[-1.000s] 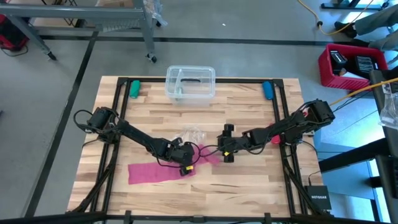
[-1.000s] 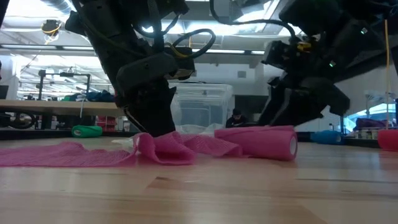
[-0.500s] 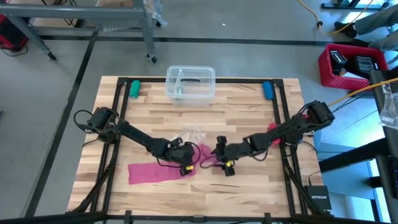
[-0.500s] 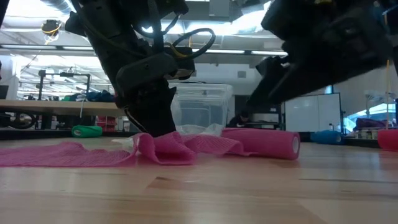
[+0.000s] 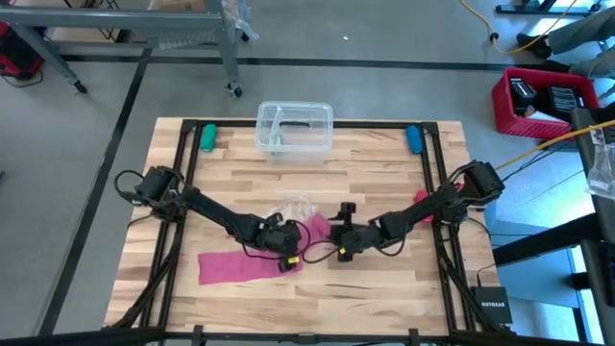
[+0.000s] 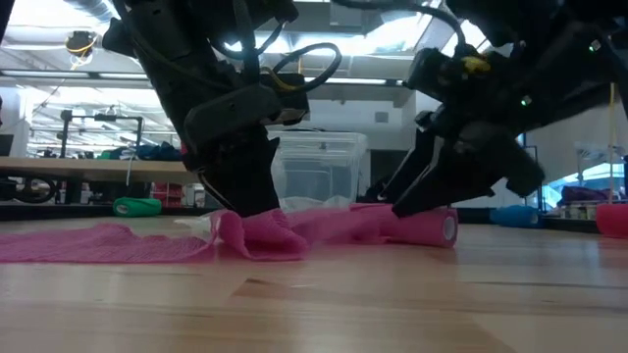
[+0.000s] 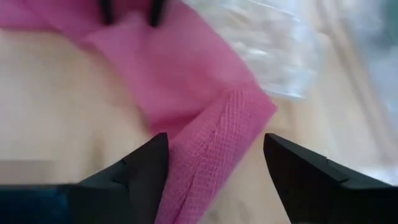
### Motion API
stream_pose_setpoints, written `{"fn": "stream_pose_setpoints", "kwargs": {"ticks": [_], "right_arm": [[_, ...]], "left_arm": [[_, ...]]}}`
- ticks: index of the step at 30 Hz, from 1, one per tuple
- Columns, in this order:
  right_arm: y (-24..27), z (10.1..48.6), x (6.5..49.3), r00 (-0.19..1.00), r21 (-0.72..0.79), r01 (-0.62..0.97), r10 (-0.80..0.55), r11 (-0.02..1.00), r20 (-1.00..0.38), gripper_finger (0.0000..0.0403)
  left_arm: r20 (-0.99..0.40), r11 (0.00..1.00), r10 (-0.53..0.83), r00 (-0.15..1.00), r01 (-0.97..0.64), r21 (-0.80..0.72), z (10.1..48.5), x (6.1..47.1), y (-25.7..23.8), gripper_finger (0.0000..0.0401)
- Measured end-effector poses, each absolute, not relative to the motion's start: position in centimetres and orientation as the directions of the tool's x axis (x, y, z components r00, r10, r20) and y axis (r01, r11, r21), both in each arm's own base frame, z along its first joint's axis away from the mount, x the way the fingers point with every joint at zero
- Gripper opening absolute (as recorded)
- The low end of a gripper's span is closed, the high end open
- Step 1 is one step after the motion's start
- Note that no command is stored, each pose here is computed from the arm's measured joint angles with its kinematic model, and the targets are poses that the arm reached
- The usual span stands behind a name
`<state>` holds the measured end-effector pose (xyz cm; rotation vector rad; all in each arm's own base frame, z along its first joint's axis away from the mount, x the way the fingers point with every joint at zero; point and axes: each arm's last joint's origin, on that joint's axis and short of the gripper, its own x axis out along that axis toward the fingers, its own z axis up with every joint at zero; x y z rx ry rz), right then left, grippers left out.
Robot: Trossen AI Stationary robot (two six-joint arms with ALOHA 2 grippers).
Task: Roll bandage
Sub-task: Roll the pink bandage
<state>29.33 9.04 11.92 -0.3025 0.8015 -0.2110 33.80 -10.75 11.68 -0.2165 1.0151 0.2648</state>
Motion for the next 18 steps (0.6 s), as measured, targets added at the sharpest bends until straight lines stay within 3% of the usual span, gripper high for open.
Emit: {"fn": "stream_pose_setpoints", "kwargs": {"ticks": [5,18], "right_arm": [[7.6,11.5,29.0,0.604,-0.379,0.106,-0.362,0.919,-0.71,0.0264],[5.8,11.3,29.1,0.548,-0.363,0.065,-0.338,0.929,-0.765,0.0264]], "left_arm": [[-0.867,0.947,0.119,0.484,-0.318,-0.047,11.6,33.2,-11.9,0.0158],[-0.905,0.944,0.169,0.391,-0.327,0.036,11.1,30.4,-14.7,0.0146]]}}
